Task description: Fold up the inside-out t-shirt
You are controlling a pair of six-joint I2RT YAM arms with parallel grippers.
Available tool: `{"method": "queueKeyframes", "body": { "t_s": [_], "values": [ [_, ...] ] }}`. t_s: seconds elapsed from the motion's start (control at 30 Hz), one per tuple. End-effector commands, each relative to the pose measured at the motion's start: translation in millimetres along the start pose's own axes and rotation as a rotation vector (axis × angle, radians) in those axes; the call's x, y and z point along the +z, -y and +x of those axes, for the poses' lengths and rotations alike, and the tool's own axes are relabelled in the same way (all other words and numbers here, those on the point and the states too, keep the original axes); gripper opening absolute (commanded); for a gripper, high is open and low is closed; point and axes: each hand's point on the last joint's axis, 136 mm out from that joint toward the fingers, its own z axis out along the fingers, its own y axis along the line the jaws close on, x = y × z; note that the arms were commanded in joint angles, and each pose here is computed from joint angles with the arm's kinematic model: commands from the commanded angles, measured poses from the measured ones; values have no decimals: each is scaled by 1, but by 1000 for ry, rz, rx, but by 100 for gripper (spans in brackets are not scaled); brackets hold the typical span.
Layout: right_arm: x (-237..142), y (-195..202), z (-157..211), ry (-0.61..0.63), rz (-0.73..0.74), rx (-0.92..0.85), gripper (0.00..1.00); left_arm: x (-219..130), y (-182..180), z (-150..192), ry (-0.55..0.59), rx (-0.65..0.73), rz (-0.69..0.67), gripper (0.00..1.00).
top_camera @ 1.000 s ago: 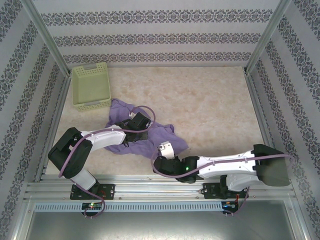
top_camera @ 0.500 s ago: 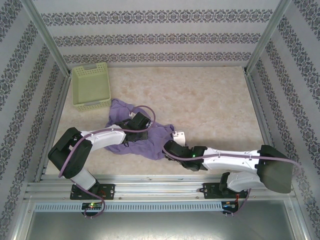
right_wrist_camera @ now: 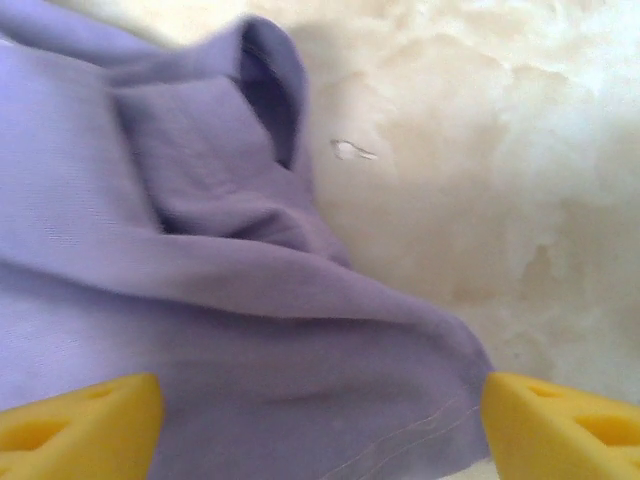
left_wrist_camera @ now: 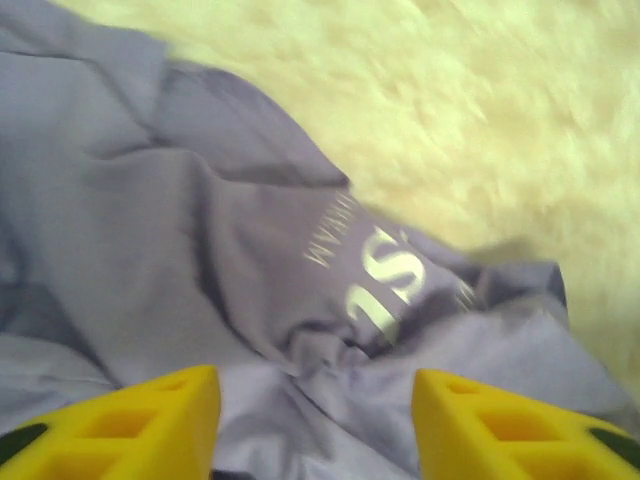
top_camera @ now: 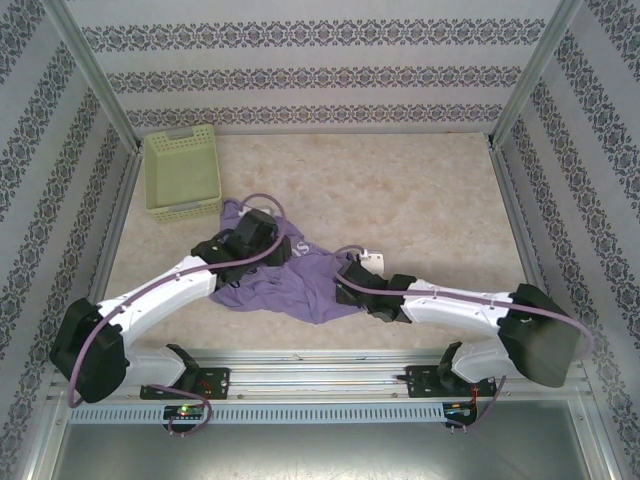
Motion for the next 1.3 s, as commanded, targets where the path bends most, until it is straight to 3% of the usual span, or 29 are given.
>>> {"method": "queueKeyframes", "body": {
  "t_s": [0.0,0.17,0.3,0.47,0.67,0.83,1.0,1.1,1.27],
  "values": [
    [-19,-32,-19,76,-87,-56,90,6,-55,12,-59,-20,-160,65],
    [-7,-70,-5,10,-98,-152,93,32,-64,8,-116,-47,-140,74],
    [16,-73,13,-60,-53,-169,89,58,-63,15,-190,-34,-161,71],
    [37,-24,12,-127,87,-91,84,77,-51,42,-282,-86,-99,53],
    [45,34,-17,-152,183,16,81,68,16,80,-317,-45,43,48],
    [41,74,-52,-117,210,124,82,35,68,82,-265,8,174,50],
    [11,75,-86,6,171,101,85,14,29,39,-147,12,64,61],
    [-8,45,-91,68,79,52,87,18,6,17,-134,18,3,68],
    [-8,-12,-78,43,-84,13,89,53,-16,2,-169,17,-88,77]
  ]
}}
